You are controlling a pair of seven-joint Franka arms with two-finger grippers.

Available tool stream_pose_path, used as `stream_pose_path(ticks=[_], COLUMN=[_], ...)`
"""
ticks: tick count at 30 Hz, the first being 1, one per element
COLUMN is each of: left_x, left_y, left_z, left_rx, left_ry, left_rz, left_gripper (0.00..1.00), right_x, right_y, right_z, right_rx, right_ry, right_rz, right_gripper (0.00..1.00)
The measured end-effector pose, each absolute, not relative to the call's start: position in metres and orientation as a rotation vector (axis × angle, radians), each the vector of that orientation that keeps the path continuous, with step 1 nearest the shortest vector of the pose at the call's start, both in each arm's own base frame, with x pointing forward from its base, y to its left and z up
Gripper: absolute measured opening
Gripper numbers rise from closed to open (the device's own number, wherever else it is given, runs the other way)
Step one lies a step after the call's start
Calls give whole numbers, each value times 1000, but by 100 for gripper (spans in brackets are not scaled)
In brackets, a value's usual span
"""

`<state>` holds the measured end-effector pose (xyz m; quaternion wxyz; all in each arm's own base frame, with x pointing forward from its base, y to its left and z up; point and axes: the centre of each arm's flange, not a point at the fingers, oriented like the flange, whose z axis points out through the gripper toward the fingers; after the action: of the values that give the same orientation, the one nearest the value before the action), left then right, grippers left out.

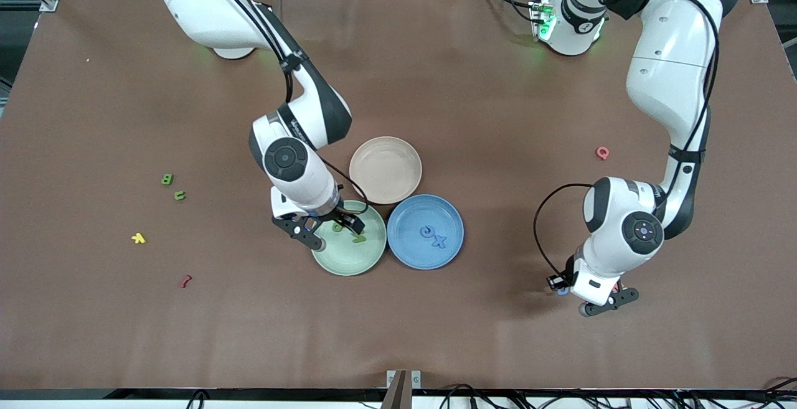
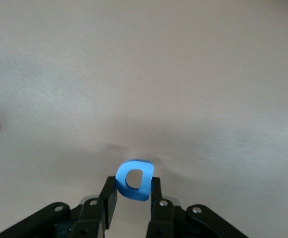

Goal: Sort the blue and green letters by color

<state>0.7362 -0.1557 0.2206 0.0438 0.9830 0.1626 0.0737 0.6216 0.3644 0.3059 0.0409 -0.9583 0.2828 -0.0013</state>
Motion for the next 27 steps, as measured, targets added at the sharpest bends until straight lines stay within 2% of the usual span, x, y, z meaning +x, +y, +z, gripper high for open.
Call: stream_pose_path(ticks=[13, 20, 27], left_x=[682, 650, 619], left_y=[-311, -374, -422], left_z=[223, 224, 223], left_rx=[2954, 2944, 2947], left_ry=[679, 691, 666], left_rz=[145, 127, 115], left_gripper=[31, 31, 31], right_x=[622, 620, 604], right_y=[310, 256, 191], right_z=[374, 401, 418], right_rx=[-3068, -3118, -3124], right_ry=[726, 586, 492], right_rz=[71, 94, 134], right_gripper=[100, 100, 100])
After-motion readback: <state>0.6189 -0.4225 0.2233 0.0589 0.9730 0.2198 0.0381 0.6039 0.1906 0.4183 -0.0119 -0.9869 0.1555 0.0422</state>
